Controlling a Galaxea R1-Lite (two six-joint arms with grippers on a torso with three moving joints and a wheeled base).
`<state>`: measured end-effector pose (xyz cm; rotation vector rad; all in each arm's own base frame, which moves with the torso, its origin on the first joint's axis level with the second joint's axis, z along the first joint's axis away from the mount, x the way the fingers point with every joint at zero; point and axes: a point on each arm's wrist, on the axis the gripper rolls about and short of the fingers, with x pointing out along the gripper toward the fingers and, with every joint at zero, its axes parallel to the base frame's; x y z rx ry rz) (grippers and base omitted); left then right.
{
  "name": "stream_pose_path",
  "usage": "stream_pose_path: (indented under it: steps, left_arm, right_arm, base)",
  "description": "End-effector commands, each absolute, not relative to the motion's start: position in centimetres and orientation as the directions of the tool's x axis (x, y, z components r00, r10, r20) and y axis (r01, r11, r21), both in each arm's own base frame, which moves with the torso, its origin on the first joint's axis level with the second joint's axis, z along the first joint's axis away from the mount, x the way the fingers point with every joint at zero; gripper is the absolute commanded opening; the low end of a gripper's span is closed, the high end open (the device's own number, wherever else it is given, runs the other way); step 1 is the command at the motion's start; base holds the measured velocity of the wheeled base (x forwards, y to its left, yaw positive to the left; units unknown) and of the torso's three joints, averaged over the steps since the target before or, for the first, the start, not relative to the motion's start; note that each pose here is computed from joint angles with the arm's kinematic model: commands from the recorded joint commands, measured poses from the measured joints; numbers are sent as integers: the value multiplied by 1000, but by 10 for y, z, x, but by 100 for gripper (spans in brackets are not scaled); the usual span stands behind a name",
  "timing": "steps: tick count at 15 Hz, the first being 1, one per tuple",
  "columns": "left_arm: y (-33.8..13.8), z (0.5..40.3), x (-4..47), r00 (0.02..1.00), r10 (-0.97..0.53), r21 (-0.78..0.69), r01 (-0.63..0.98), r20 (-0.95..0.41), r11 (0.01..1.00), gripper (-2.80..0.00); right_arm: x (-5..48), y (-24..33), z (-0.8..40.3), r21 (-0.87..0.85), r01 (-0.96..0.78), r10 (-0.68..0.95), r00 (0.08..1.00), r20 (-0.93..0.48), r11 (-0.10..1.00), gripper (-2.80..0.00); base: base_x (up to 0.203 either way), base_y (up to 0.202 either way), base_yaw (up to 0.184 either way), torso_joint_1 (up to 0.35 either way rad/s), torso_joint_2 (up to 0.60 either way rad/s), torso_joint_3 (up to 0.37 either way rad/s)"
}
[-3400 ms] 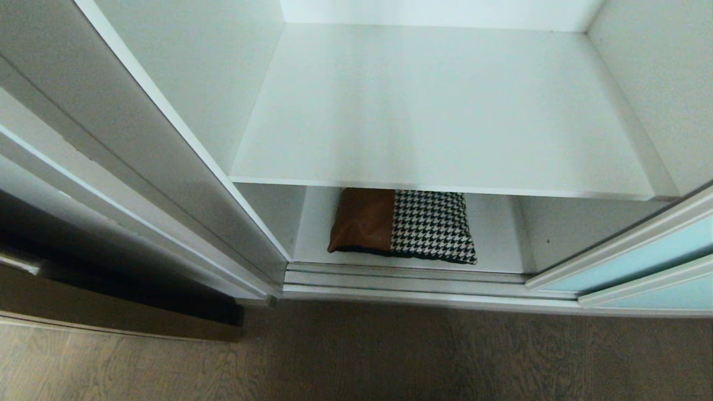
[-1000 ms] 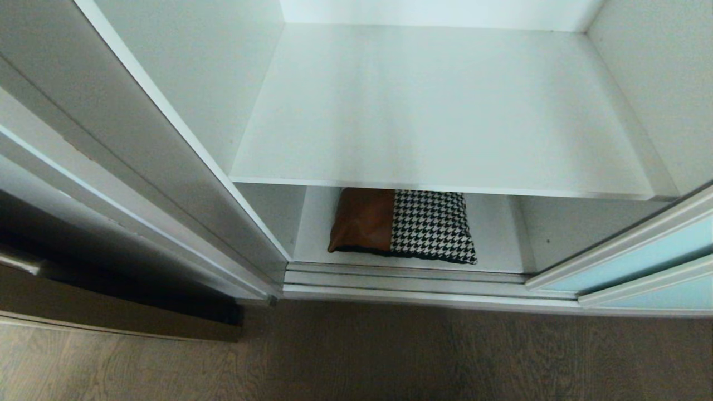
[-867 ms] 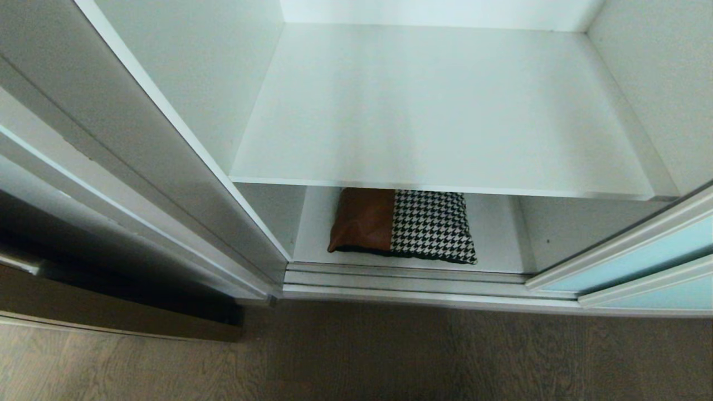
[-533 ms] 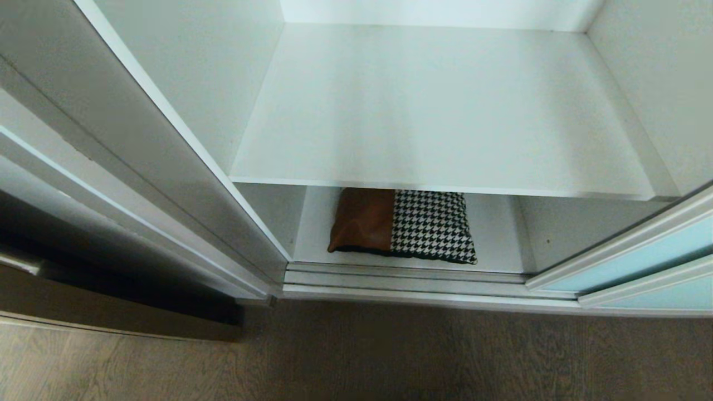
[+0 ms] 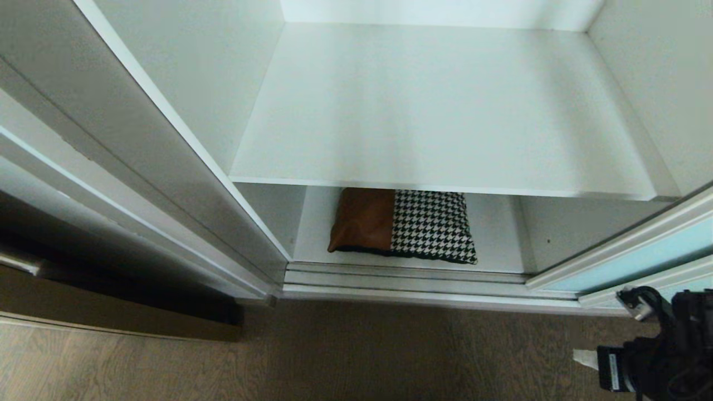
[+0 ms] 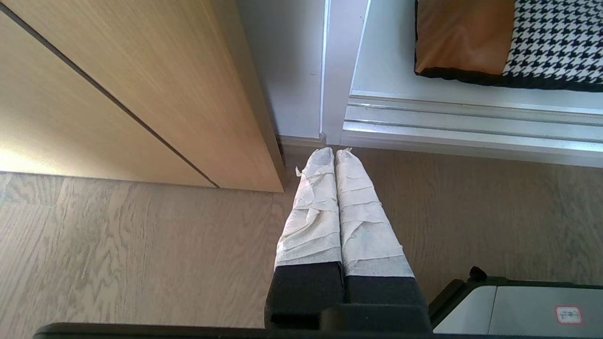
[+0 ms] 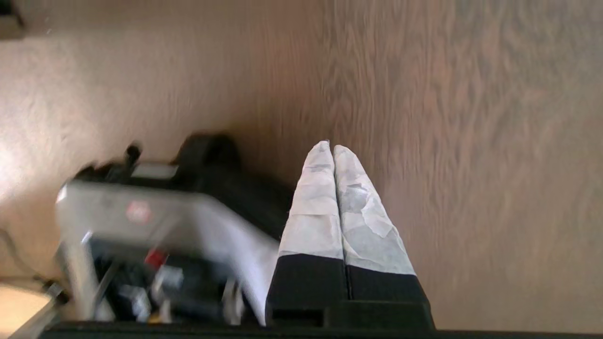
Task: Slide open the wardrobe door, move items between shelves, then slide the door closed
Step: Place the pillow on the higher shelf
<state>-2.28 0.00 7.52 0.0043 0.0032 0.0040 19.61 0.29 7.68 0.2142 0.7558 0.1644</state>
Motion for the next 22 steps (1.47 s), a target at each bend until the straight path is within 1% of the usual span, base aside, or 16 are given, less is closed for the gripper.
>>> stream_pose_path:
  steps: [1, 5, 6, 7, 11, 14, 22]
  left_arm:
    - [0, 75, -23, 1000, 5, 5, -5, -6, 1000, -280]
    - [0, 75, -23, 1000, 5, 5, -5, -6, 1000, -280]
    - [0, 75, -23, 1000, 5, 5, -5, -6, 1000, -280]
    - [0, 75, -23, 1000, 5, 5, -5, -6, 1000, -280]
    - [0, 75, -23, 1000, 5, 5, -5, -6, 1000, -280]
    - [0, 75, -23, 1000, 5, 5, -5, -6, 1000, -280]
    - [0, 75, -23, 1000, 5, 5, -5, -6, 1000, -280]
  right_arm:
    - [232, 0, 22, 253, -63, 226, 689, -689, 965, -280]
    - [251, -4, -40, 244, -82, 227, 715, -662, 966, -280]
    - [251, -5, -48, 243, -87, 229, 722, -653, 966, -280]
    - [253, -5, -50, 246, -103, 239, 744, -624, 964, -280]
    - [264, 0, -50, 254, -147, 274, 758, -592, 956, -280]
    - [278, 13, -44, 273, -185, 309, 784, -538, 944, -280]
    - [316, 16, -34, 281, -191, 299, 858, -417, 941, -280]
  base:
    - [0, 0, 0, 0, 0, 0]
    - [0, 0, 0, 0, 0, 0]
    - [0, 0, 0, 0, 0, 0]
    - [0, 0, 0, 0, 0, 0]
    - [0, 0, 0, 0, 0, 0]
    - [0, 0, 0, 0, 0, 0]
    - [0, 0, 0, 0, 0, 0]
